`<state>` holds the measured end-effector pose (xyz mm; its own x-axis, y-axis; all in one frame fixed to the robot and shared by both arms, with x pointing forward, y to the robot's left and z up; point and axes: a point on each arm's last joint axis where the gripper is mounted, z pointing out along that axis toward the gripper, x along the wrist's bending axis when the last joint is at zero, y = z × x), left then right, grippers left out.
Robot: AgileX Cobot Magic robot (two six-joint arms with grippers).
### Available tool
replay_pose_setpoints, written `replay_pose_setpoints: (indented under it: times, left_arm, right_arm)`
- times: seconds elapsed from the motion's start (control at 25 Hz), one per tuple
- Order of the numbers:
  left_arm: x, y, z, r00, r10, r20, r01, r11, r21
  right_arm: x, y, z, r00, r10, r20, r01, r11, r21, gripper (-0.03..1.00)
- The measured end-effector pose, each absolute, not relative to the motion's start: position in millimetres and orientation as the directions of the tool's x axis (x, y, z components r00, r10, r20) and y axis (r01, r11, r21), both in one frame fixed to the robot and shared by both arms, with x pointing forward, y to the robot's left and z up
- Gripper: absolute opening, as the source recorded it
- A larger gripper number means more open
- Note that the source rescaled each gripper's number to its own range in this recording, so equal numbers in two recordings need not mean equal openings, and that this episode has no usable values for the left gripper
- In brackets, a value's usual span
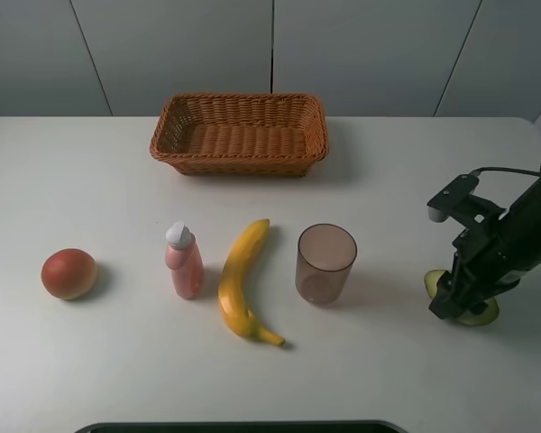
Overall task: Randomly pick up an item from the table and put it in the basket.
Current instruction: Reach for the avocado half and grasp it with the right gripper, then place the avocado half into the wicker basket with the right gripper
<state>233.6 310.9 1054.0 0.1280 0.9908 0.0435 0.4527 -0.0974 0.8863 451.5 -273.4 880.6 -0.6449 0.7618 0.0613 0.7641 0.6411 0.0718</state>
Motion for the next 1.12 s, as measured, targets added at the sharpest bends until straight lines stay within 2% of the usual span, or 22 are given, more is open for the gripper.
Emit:
replay_pose_setpoints:
  times: [0.2,0.36,0.48,0.76,0.96,1.12]
  left_arm:
    - [234,311,1054,0.128,0.991,0.044,0.453,-0.097,0.886]
    - [234,311,1054,0.128,0.991,0.044,0.453,-0.097,0.886]
    - [234,311,1054,0.128,0.991,0.044,0.453,-0.097,0.886]
    - [234,311,1054,0.128,0.991,0.044,0.453,-0.097,0.886]
    - [234,311,1054,0.128,0.991,0.044,0.453,-0.097,0.886]
    - [234,311,1054,0.128,0.991,0.044,0.453,-0.097,0.886]
  right_arm:
    - [458,-273,887,-0.648,0.759,0.067,0.762,0.645,0.061,0.02]
    - [469,-272,907,-0.642,0.766,0.032,0.764,0.635,0.119,0.02]
    - [481,-270,933,-0.608,0.794,0.006,0.782,0.597,0.18,0.02]
    - [523,-264,1019,-0.601,0.797,-0.064,0.74,0.585,0.333,0.02]
    - [547,-247,1077,-0.609,0.777,-0.158,0.636,0.597,0.489,0.02]
    - [562,-221,1107,-0.639,0.745,-0.194,0.542,0.614,0.574,0.02]
